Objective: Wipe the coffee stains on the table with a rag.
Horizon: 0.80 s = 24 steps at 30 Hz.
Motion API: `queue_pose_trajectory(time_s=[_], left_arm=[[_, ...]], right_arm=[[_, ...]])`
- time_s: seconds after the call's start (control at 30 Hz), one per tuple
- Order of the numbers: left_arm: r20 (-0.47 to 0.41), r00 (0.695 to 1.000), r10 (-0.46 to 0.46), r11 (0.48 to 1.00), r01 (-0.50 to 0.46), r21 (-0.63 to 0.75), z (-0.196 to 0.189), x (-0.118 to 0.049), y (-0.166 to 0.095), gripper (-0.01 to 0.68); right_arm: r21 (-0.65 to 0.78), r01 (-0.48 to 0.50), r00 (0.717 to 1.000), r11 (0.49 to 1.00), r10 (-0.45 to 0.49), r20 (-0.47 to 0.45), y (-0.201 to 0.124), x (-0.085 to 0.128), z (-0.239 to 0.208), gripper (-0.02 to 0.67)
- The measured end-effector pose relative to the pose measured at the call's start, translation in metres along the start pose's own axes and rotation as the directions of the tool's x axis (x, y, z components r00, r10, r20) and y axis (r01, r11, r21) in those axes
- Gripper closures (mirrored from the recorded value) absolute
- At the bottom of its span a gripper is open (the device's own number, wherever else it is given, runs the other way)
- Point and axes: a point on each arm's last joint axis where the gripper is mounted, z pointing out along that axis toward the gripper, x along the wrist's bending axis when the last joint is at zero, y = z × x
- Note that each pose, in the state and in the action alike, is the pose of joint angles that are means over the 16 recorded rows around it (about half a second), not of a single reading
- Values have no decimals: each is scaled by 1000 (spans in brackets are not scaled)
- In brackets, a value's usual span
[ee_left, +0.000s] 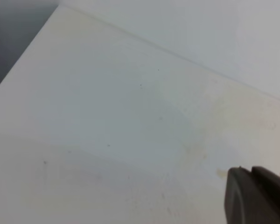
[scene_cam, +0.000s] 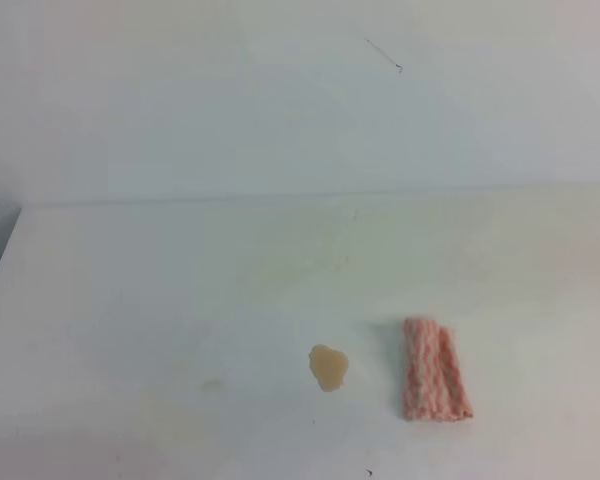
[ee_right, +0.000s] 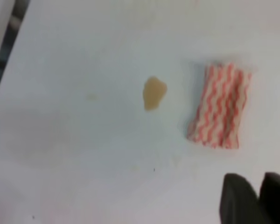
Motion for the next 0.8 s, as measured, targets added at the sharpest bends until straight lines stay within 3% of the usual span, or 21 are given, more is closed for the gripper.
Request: queue_pose_trajectory(time_s=[0.2,0.33,0.5,0.8], left_arm=[[-2,1000,0,1000,0,-1,0,0,0,672],[-7,1000,-2,1000,2,-4,0,0,0,672],[-15,1000,-4,1000,4,-9,0,1,0,672],[-25,1000,-7,1000,7,-16,0,1,1,672]], right_arm=[[125,25,999,992,-28,21,0,-9,30,315],[183,59,995,981,-72,65,0,-7,50,260],[242,122,977,963,-159,140,3,6,79,252],[329,209,920,921,-299,254,11,37,148,252]])
